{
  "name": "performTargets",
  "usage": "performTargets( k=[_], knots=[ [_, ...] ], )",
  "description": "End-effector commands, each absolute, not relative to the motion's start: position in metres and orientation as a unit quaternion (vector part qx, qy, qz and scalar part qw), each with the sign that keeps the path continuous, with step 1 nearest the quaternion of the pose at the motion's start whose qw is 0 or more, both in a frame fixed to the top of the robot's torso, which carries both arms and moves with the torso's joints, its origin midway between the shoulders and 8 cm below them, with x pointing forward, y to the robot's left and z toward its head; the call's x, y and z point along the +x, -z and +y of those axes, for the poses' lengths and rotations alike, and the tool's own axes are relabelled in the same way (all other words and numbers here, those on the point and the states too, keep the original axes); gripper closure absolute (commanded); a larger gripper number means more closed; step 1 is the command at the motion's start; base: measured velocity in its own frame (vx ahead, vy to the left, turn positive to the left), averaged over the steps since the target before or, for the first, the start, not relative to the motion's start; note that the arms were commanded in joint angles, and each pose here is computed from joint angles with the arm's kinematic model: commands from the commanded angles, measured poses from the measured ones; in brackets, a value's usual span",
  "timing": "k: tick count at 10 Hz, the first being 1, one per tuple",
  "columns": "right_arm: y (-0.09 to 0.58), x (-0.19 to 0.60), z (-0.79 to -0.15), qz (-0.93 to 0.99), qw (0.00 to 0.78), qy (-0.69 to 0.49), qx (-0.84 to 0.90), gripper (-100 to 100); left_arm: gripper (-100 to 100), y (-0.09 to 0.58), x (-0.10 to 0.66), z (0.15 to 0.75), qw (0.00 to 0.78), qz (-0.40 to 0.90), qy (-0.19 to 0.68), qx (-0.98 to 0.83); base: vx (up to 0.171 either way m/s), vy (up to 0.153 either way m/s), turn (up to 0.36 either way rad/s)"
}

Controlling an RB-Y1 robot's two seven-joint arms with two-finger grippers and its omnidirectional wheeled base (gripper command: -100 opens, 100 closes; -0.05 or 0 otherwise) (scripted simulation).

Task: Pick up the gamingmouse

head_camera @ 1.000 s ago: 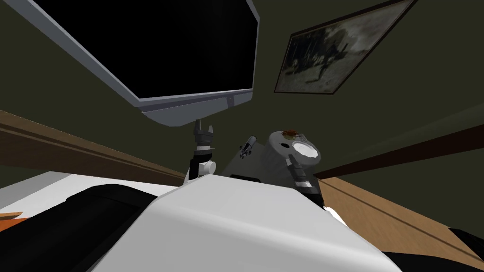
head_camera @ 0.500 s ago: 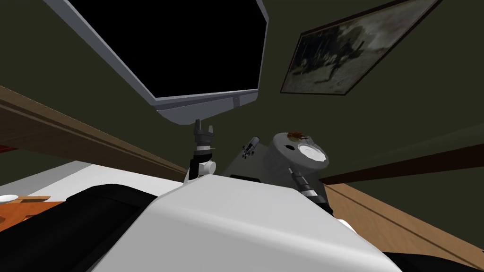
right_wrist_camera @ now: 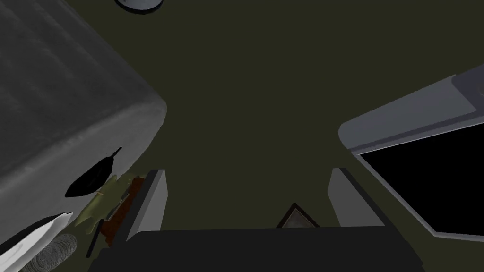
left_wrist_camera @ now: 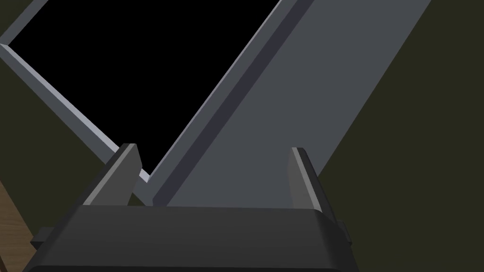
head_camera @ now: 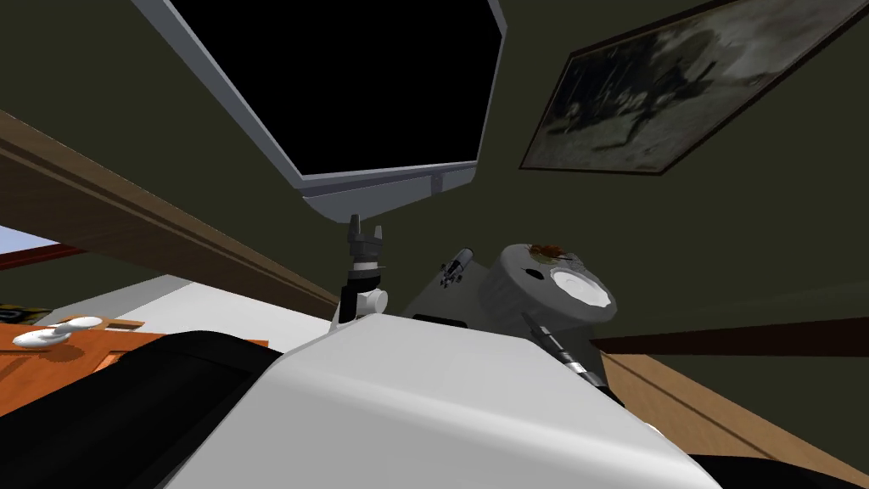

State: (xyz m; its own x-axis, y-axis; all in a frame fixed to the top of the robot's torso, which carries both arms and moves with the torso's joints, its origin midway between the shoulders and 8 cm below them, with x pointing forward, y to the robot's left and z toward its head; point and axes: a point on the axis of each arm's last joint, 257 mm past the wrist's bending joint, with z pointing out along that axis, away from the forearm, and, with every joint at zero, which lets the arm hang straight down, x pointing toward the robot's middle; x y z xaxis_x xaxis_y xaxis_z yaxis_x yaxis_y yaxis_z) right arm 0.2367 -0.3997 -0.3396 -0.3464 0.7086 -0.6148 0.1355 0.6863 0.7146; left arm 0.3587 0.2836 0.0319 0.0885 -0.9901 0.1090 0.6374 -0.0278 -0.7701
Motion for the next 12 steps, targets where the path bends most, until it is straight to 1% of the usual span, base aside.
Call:
performTargets(
  k=[1,2,3,4,7,8,9,10,11,12],
  knots=[
    [0.36,0.213,-0.418,0.803,0.477,-0.25,0.253,-100,0,-0.032,0.359,0.284,0.65,0.253,0.626,-0.349,0.064,0.013,0.179],
    [0.367,0.208,-0.424,0.806,0.473,-0.243,0.259,-100,0,-0.032,0.359,0.284,0.65,0.253,0.626,-0.349,0.054,0.002,0.09],
    [0.384,0.185,-0.441,0.835,0.448,-0.21,0.241,-100,0,-0.032,0.359,0.284,0.65,0.253,0.626,-0.349,0.066,0.011,0.125],
    [0.398,0.164,-0.456,0.855,0.427,-0.183,0.229,-100,0,-0.032,0.359,0.284,0.65,0.253,0.626,-0.349,0.136,-0.001,0.396],
    [0.416,0.133,-0.482,0.886,0.392,-0.141,0.204,-100,0,-0.032,0.359,0.284,0.65,0.253,0.626,-0.349,0.097,-0.01,0.143],
    [0.416,0.133,-0.482,0.886,0.392,-0.141,0.204,-100,0,-0.032,0.359,0.284,0.65,0.253,0.626,-0.349,0.022,-0.006,-0.001],
    [0.425,0.111,-0.498,0.906,0.366,-0.113,0.18,-100,0,-0.032,0.359,0.284,0.65,0.253,0.626,-0.349,0.054,-0.007,0.204],
    [0.427,0.107,-0.502,0.907,0.362,-0.109,0.184,-100,0,-0.032,0.359,0.284,0.65,0.253,0.626,-0.349,0.071,-0.021,0.147],
    [0.434,0.086,-0.517,0.925,0.337,-0.083,0.158,-100,0,-0.032,0.359,0.284,0.65,0.253,0.626,-0.349,0.095,-0.042,0.212],
    [0.439,0.064,-0.534,0.938,0.311,-0.058,0.141,-100,0,-0.032,0.359,0.284,0.65,0.253,0.626,-0.349,0.179,-0.085,0.372]
  ],
)
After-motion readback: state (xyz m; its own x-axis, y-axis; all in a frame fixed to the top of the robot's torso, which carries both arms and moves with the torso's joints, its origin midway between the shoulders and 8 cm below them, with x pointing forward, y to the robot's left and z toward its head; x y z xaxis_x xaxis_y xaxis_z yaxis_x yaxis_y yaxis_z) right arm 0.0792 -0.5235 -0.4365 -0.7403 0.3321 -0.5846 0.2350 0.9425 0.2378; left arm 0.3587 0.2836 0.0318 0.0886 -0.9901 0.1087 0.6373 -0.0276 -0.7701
